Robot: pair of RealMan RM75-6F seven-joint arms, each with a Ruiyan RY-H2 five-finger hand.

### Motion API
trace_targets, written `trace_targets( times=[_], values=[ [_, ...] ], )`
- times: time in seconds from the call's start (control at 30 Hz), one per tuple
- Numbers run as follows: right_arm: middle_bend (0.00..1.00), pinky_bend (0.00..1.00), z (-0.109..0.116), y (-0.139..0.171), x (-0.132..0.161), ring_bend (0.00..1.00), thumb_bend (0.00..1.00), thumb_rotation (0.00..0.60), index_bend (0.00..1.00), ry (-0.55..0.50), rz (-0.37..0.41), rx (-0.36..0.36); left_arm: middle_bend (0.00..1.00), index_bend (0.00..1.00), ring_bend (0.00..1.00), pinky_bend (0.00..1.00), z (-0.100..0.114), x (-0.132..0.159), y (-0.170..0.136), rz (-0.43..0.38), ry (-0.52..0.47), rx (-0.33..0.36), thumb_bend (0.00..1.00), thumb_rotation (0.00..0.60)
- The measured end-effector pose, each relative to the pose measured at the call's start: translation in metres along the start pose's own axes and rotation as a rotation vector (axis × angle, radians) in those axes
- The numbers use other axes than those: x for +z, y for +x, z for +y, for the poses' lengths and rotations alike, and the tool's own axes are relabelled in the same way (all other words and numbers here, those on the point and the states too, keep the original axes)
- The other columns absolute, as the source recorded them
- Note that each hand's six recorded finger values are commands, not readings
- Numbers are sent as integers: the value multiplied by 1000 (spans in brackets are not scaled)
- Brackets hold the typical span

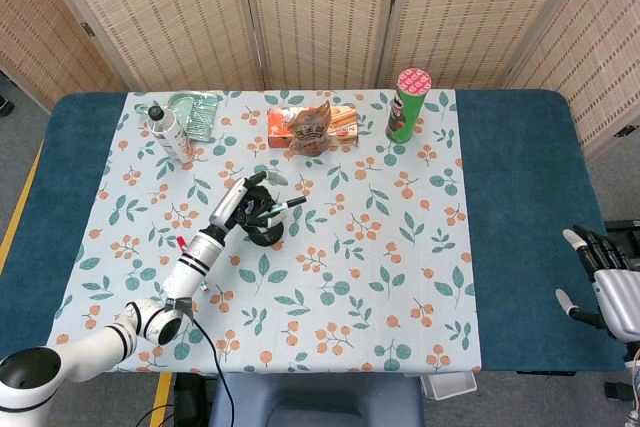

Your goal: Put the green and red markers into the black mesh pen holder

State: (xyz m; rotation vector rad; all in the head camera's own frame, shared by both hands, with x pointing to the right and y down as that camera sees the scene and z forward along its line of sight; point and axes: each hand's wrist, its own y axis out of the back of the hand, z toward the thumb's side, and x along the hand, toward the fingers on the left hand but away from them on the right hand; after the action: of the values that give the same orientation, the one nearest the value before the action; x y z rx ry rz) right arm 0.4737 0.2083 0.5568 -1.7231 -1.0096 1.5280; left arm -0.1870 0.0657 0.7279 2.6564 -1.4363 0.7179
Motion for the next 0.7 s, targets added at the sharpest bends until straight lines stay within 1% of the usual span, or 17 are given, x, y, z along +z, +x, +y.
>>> trace_targets(
  times=[0.07, 0.17, 0.3, 0.37, 0.47, 0.57, 0.63, 0.7],
  values=[
    [0, 0, -1, -1, 0, 0, 347, 600, 29, 1, 1, 2, 919, 319, 617, 813, 1, 1, -1, -11, -2, 1, 253, 600],
    [0, 0, -2, -2, 1, 0, 346, 600, 29, 3, 4, 9, 916, 312, 614, 813, 7, 10, -4, -53, 6, 12, 253, 600],
    [0, 0, -4, -2, 4, 0, 346, 600, 29, 7, 14, 17, 914, 301, 612, 813, 23, 31, -16, -125, 43, 43, 253, 600],
    [0, 0, -4, -2, 5, 0, 346, 600, 29, 9, 19, 15, 914, 304, 612, 813, 32, 40, -24, -143, 63, 55, 253, 600],
    [0, 0, -5, -1, 7, 0, 346, 600, 29, 14, 24, 17, 914, 312, 612, 813, 52, 59, -44, -181, 118, 95, 253, 600],
    [0, 0, -8, -2, 10, 0, 347, 600, 29, 19, 31, 25, 914, 321, 612, 813, 74, 79, -73, -212, 194, 148, 253, 600],
    [0, 0, -9, -2, 11, 0, 346, 600, 29, 23, 35, 28, 914, 325, 612, 813, 90, 89, -99, -214, 269, 189, 253, 600],
    [0, 0, -10, -2, 13, 0, 346, 600, 29, 26, 38, 30, 914, 332, 611, 813, 105, 91, -126, -187, 360, 237, 253, 600]
  ],
)
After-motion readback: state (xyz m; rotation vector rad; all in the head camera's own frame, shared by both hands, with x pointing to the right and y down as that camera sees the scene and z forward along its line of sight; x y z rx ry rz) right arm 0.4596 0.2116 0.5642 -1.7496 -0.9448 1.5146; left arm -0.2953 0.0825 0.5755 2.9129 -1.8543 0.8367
